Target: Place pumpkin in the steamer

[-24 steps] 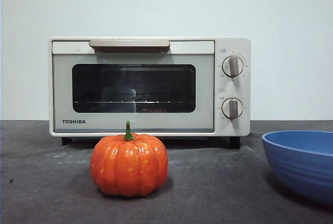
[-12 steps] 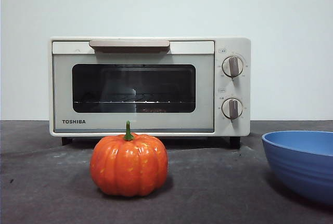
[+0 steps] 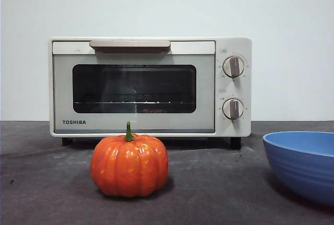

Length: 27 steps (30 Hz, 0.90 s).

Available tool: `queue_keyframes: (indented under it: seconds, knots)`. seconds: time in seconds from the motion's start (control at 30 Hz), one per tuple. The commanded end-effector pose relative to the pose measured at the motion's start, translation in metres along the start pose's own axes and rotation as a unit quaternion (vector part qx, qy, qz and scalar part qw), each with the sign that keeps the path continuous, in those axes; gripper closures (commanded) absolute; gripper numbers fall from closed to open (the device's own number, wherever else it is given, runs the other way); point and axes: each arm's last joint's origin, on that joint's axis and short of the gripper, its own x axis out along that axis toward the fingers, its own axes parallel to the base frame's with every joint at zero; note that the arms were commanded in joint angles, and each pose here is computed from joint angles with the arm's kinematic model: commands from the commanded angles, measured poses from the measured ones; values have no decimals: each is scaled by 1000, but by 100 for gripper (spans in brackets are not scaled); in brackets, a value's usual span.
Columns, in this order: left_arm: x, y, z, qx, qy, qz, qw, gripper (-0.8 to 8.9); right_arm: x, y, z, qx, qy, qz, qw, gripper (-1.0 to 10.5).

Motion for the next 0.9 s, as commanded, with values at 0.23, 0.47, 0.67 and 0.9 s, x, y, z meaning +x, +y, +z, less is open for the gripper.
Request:
queue_keyframes:
  seconds: [0.23, 0.47, 0.67, 0.9]
  knots:
    - [-3, -5, -2, 13, 32, -18, 999, 798, 7, 6, -6, -44, 65, 32, 996, 936]
    - [-3, -6, -3, 10, 38, -19, 999, 798, 7, 7, -6, -35, 65, 33, 997, 680]
    - [-3, -6, -3, 10, 38, -19, 999, 798, 7, 7, -5, -28, 65, 33, 997, 493]
    - [-3, -6, -3, 11, 36, -19, 999, 798, 13, 7, -3, -27, 72, 40, 996, 493]
